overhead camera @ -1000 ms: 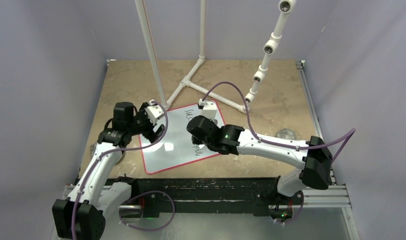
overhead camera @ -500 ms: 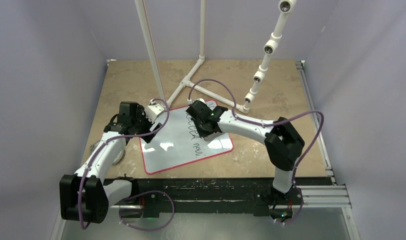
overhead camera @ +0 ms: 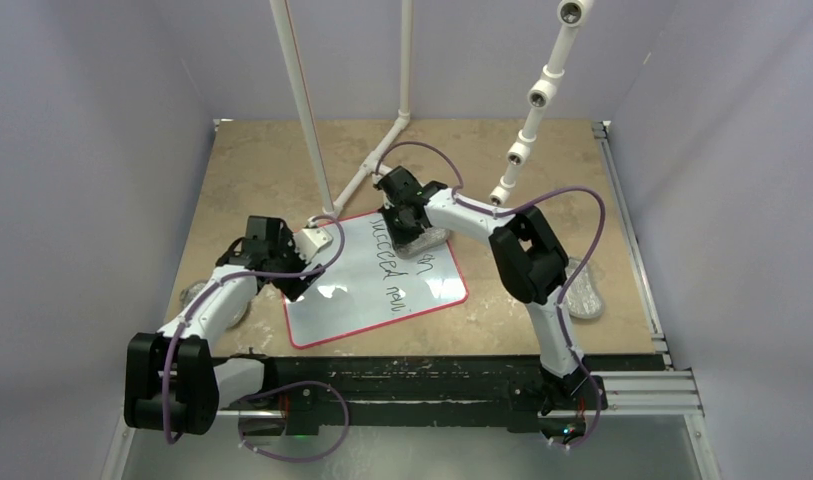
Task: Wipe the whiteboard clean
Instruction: Erase the whiteboard at the center of the board.
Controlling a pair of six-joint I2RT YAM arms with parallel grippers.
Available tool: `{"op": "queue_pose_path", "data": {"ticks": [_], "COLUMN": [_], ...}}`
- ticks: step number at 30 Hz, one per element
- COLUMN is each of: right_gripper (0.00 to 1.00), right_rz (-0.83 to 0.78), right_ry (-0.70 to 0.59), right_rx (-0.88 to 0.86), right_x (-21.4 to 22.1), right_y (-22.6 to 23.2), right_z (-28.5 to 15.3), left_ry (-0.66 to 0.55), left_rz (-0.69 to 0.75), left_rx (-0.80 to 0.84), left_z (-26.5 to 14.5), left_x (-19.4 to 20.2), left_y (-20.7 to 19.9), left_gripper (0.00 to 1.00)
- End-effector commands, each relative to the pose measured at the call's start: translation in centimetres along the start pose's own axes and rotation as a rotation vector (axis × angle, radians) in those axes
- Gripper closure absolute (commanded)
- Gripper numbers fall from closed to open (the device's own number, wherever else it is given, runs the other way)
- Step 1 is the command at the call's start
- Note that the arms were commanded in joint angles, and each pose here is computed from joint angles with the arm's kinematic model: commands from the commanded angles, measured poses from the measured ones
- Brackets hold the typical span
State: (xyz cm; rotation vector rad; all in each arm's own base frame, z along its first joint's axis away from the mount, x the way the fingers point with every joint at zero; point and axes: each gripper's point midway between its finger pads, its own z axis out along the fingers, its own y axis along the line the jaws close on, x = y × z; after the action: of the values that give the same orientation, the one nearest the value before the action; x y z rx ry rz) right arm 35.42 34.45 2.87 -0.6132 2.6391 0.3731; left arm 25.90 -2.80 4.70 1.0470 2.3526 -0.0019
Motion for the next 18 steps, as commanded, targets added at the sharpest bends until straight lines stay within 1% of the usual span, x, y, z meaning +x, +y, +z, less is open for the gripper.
{"op": "queue_pose_path", "data": {"ticks": [1, 5, 9, 11, 13, 18], "right_gripper": [1.0, 1.0, 1.0, 1.0, 1.0, 1.0], "right_rz": [-0.046, 0.031, 0.119, 0.154, 0.211, 0.281], "right_ry": [-0.012, -0.039, -0.081, -0.086, -0.063, -0.077], "right_rx": [-0.155, -0.162, -0.253, -0.269, -0.261, -0.189], "right_x": [0.0, 0.6, 2.3, 3.6, 5.9, 10.5], "right_y": [3.3, 2.3, 2.7, 2.7, 2.2, -0.2], "right_z": [2.2, 2.7, 2.2, 2.1, 1.8, 0.5], "left_ry": [-0.024, -0.074, -0.078, -0.076, -0.073, -0.086], "left_rz": [0.052, 0.054, 0.036, 0.029, 0.026, 0.057], "left_rx": [0.014, 0.039, 0.037, 0.026, 0.024, 0.034], "left_z": [0.6, 0.9, 1.5, 1.7, 1.8, 2.3], "left_x": [0.0, -1.8, -3.3, -3.6, -3.6, -4.3], "left_y": [-0.2, 0.1, 1.1, 1.6, 1.7, 1.5], "left_gripper": [0.18, 0.18, 0.19, 0.19, 0.19, 0.19]}}
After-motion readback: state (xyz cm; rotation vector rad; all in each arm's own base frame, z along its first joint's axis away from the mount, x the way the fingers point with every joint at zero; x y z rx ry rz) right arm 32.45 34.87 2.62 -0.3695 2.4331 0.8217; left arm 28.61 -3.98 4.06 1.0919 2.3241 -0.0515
